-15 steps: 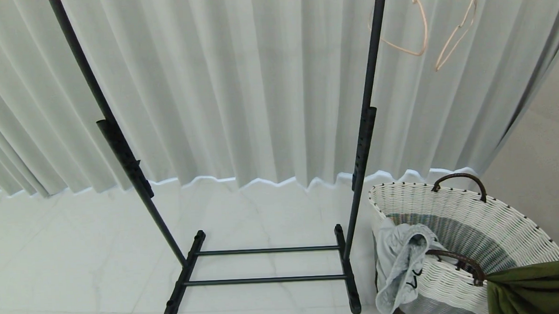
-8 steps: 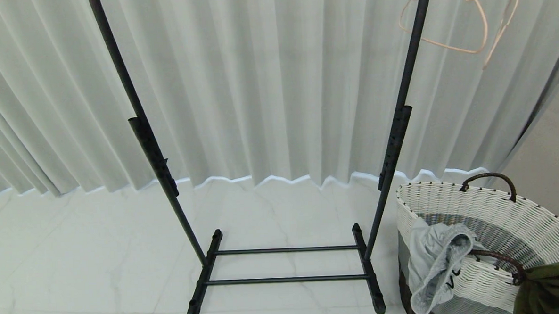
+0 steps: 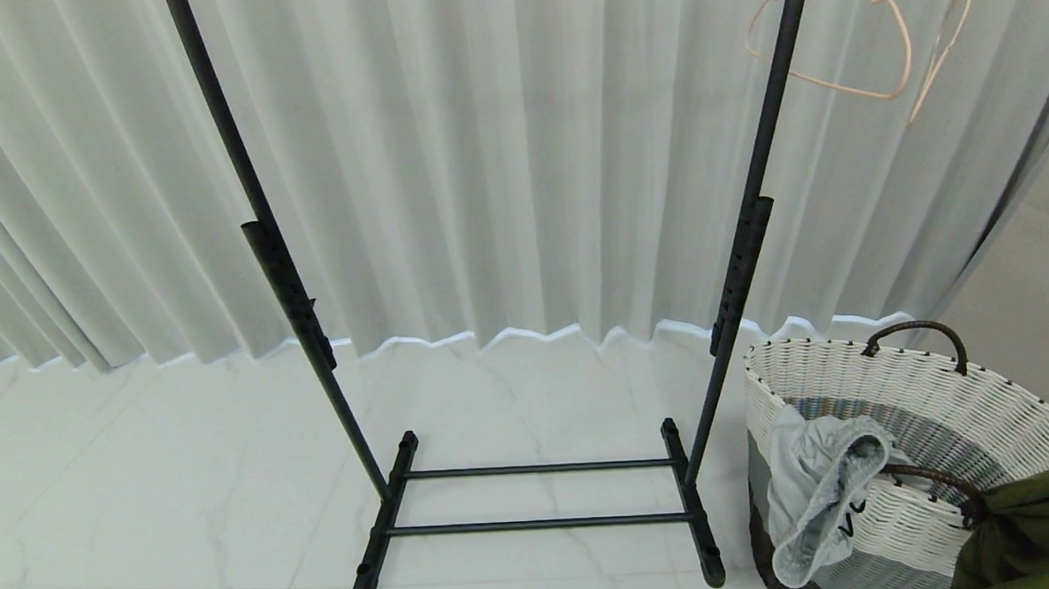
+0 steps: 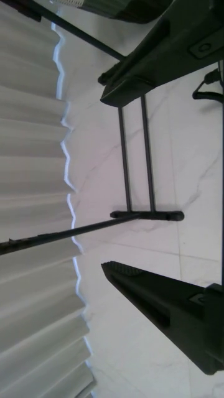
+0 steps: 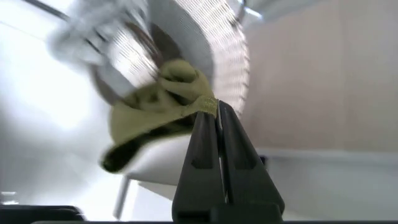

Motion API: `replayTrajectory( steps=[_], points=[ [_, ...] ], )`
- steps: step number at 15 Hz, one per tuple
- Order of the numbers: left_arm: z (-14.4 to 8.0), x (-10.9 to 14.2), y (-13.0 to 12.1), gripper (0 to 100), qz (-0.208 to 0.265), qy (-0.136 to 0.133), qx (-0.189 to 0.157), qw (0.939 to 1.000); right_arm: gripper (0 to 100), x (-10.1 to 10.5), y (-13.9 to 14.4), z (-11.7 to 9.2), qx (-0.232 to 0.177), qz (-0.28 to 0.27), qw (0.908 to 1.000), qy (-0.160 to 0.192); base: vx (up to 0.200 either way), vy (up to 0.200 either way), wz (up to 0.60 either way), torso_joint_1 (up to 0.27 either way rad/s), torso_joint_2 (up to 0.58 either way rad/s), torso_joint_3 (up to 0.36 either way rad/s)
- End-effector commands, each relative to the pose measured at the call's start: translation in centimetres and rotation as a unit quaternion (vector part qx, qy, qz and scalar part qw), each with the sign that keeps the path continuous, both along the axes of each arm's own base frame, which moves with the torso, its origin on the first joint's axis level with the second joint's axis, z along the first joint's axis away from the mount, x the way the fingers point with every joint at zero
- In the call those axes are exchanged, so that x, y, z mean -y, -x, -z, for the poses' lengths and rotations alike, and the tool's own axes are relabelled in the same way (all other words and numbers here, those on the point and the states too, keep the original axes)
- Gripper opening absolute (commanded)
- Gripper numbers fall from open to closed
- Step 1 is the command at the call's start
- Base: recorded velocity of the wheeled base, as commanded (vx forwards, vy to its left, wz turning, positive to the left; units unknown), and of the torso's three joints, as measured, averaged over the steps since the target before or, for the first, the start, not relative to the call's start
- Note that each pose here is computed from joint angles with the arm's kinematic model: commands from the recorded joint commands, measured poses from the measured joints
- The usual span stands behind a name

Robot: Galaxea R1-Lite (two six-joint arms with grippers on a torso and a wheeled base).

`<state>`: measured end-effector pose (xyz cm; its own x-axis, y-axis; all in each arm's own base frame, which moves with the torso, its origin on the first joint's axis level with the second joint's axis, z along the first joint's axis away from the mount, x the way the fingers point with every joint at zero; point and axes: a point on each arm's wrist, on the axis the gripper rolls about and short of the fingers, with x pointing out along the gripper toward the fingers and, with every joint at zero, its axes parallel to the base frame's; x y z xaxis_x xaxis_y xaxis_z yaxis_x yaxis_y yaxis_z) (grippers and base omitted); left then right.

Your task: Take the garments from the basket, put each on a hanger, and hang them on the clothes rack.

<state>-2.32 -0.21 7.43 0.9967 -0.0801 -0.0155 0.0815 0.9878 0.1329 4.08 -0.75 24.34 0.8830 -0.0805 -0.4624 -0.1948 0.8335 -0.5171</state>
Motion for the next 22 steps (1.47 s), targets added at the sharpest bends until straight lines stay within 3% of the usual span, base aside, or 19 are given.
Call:
replayTrajectory(
  steps=[1, 5, 9, 10, 11, 12, 13, 14, 15, 16, 17, 19, 22],
  points=[
    [0.0, 0.0, 0.0, 100, 0.000, -0.001, -0.001, 1.0000, 0, -0.5, -0.9, -3.2, -0.027, -0.066, 0.9960, -0.055, 0.000, 0.000, 0.00, 0.000, 0.00, 0.000],
    [0.0, 0.0, 0.0, 100, 0.000, -0.001, -0.001, 1.0000, 0, -1.8, -0.2, -6.0, -0.064, -0.197, 0.9688, -0.136, 0.000, 0.000, 0.00, 0.000, 0.00, 0.000],
    [0.0, 0.0, 0.0, 100, 0.000, 0.001, 0.002, 1.0000, 0, -3.4, -0.3, -6.5, -0.103, -0.335, 0.9147, -0.201, 0.000, 0.000, 0.00, 0.000, 0.00, 0.000],
    [0.0, 0.0, 0.0, 100, 0.001, 0.001, 0.002, 1.0000, 0, -3.6, -0.4, -6.5, -0.104, -0.344, 0.9108, -0.204, 0.000, 0.000, 0.00, 0.000, 0.00, 0.000],
    [-1.1, 0.0, 0.2, 100, 0.004, 0.003, 0.030, 0.9995, 0, -4.5, -1.6, -6.9, -0.100, -0.366, 0.8987, -0.221, 0.000, 0.000, 0.00, 0.000, 0.00, 0.000],
    [-4.3, 0.0, 0.4, 100, 0.025, 0.025, 0.056, 0.9978, 0, -5.1, -2.4, -7.0, -0.093, -0.370, 0.8968, -0.224, 0.000, 0.000, 0.00, 0.000, 0.00, 0.000],
    [-7.3, 0.0, 0.1, 100, 0.038, 0.044, 0.062, 0.9964, 0, -5.6, -3.4, -7.0, -0.090, -0.371, 0.8969, -0.224, 0.000, 0.000, 0.00, 0.000, 0.00, 0.000],
    [-10.1, 0.0, 0.0, 100, 0.058, 0.042, 0.075, 0.9947, 0, -5.9, -3.9, -6.8, -0.091, -0.371, 0.8967, -0.223, 0.000, 0.000, 0.00, 0.000, 0.00, 0.000],
    [-12.3, 0.2, -0.8, 100, 0.092, 0.035, 0.068, 0.9928, 0, -6.1, -4.3, -6.7, -0.093, -0.372, 0.8968, -0.221, 0.000, 0.000, 0.00, 0.000, 0.00, 0.000],
    [-12.9, 0.2, -1.0, 100, 0.101, 0.032, 0.068, 0.9920, 0, -6.1, -4.3, -6.7, -0.093, -0.372, 0.8968, -0.221, 0.000, 0.000, 0.00, 0.000, 0.00, 0.000],
    [-16.6, 0.6, -3.8, 100, 0.156, 0.023, 0.043, 0.9866, 0, -6.1, -4.4, -6.6, -0.094, -0.372, 0.8965, -0.221, 0.000, 0.000, 0.00, 0.000, 0.00, 0.000],
    [-18.7, 1.1, -7.1, 100, 0.190, 0.030, 0.008, 0.9812, 0, -6.0, -4.2, -6.8, -0.086, -0.374, 0.8960, -0.224, 0.000, 0.000, 0.00, 0.000, 0.00, 0.000],
    [-18.9, 4.5, -13.2, 100, 0.298, 0.054, -0.088, 0.9490, 0, -5.9, -4.0, -6.9, -0.068, -0.378, 0.8954, -0.226, 0.000, 0.000, 0.00, 0.000, 0.00, 0.000]
  ],
)
